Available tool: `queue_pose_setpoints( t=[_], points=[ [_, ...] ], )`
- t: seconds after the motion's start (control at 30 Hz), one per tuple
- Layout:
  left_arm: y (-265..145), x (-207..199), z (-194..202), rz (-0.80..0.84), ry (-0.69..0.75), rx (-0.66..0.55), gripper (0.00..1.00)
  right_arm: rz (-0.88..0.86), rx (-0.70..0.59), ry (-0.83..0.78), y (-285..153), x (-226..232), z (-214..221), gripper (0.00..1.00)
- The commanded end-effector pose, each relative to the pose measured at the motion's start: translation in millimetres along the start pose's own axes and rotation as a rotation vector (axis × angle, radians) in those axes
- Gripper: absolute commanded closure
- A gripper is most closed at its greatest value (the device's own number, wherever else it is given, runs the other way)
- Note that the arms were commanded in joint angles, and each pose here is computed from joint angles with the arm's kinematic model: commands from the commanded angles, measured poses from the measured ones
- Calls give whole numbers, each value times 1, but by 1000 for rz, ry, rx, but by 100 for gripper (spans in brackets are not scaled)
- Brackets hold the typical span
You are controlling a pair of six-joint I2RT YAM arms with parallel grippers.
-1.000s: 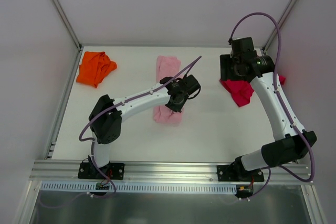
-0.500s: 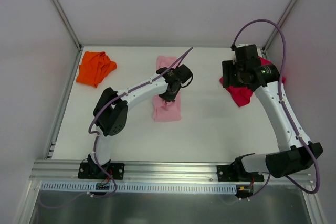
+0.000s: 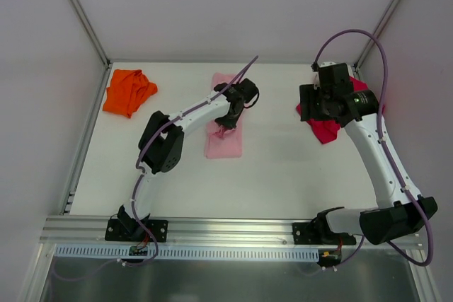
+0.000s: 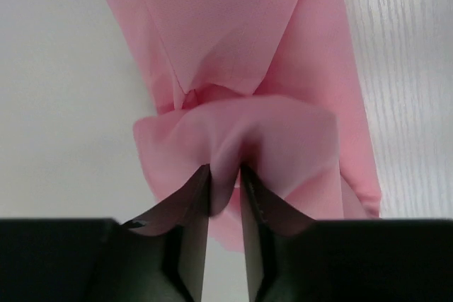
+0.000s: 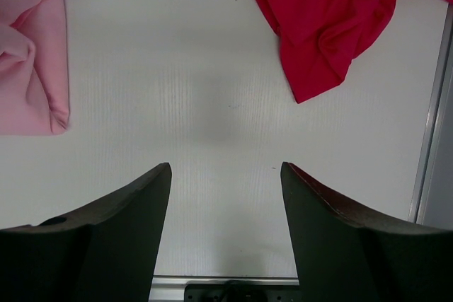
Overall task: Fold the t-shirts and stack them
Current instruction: Fold the folded rectangular tshirt in 1/3 of the way
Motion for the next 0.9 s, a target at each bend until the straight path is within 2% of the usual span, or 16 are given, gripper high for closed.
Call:
queue_pose_setpoints(
  t=[0.0, 0.03, 0.1, 0.13, 0.27, 0.37, 0.43, 0.57, 0.7, 0.8, 0.83, 0.87],
  points=[
    [-3, 6, -8, -9, -5, -16, 75, -21, -52, -6, -13, 1, -3, 32],
    [-1, 7, -5, -13, 3, -9, 77, -25, -52, -9, -12, 1, -3, 32],
    [1, 6, -8, -3, -1, -30, 93, -31, -46, -13, -11, 3, -2, 32],
    [2, 6, -10, -2, -2, -31, 97, -35, -46, -14, -11, 4, -2, 32],
    [5, 11, -16, -30, -15, -27, 100, -53, -40, -24, -9, 9, -3, 32],
    [-6, 23, -20, -104, -44, -71, 91, -64, -32, -34, -8, 12, -1, 32],
    [-21, 39, -29, -201, -78, -141, 89, -74, -27, -43, -7, 14, 0, 32],
    [-56, 58, -42, -264, -133, -252, 88, -90, -24, -55, -5, 17, 1, 33],
    [-82, 66, -28, -260, -151, -288, 89, -106, -19, -63, -3, 21, 2, 33],
    [-94, 58, -16, -207, -134, -406, 87, -144, -9, -77, -1, 28, 4, 35],
    [-96, 50, -18, -153, -140, -464, 73, -167, -1, -85, 1, 32, 4, 37],
    [-94, 48, -20, -138, -128, -469, 65, -172, 0, -91, 1, 33, 3, 37]
  ],
)
Point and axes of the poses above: each gripper's point midway between its finger pads, its own y axis out along the fingers, its own x axis along the line the jaws close on, z = x × y, the point moved 6 cm from there along -y, back along the fingers, and after that the axes turned 2 degrees about -y, right-handed, at the moved point
